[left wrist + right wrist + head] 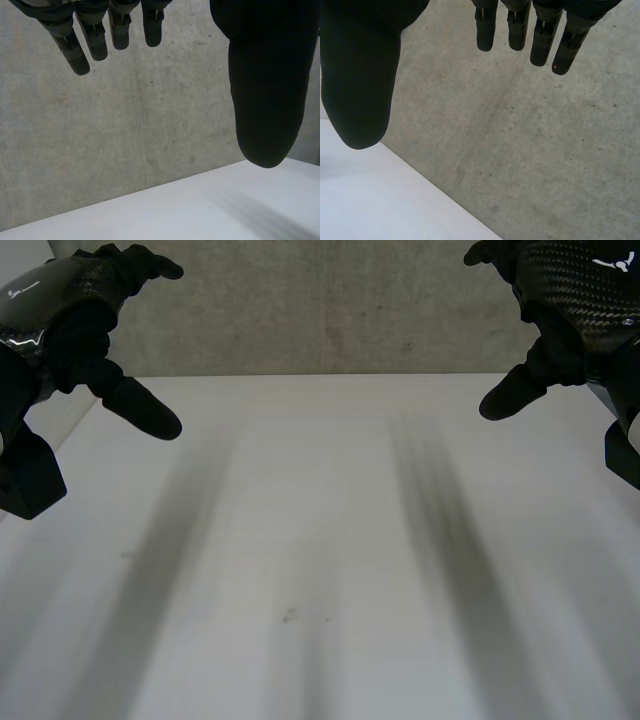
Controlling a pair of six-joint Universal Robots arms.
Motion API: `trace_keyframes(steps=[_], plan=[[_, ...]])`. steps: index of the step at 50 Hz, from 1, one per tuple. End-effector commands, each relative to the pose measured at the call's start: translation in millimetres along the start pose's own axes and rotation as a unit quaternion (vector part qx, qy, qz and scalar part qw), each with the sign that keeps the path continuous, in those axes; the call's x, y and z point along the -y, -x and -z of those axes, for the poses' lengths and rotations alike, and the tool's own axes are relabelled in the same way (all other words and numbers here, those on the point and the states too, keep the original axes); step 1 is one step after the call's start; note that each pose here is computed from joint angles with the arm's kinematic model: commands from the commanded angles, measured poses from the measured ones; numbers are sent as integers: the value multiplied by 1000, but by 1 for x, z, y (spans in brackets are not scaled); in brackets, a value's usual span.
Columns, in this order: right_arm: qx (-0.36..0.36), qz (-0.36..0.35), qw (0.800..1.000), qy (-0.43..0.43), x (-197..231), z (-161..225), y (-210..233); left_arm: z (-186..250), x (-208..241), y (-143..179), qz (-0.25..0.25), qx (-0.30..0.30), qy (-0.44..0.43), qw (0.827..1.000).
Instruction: Fold the towel.
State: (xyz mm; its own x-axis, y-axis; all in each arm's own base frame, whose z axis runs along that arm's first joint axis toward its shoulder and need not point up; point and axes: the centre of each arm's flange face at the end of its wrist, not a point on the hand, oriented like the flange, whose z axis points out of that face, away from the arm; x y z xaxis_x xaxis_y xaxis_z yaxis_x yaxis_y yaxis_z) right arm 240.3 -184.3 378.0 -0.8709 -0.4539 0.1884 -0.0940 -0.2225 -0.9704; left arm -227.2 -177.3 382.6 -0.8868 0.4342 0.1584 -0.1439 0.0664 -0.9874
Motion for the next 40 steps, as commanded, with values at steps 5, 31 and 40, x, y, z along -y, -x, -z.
trace_keyframes(steps=[5,31,40], plan=[[8,-1,1000,11,-7,-5,1,-11,-11,3,1,5,21,1000],[19,-5,997,72,-46,-24,7,-43,-50,14,4,22,91,996],[39,-8,995,87,-55,-28,11,-47,-56,15,4,24,99,995]])
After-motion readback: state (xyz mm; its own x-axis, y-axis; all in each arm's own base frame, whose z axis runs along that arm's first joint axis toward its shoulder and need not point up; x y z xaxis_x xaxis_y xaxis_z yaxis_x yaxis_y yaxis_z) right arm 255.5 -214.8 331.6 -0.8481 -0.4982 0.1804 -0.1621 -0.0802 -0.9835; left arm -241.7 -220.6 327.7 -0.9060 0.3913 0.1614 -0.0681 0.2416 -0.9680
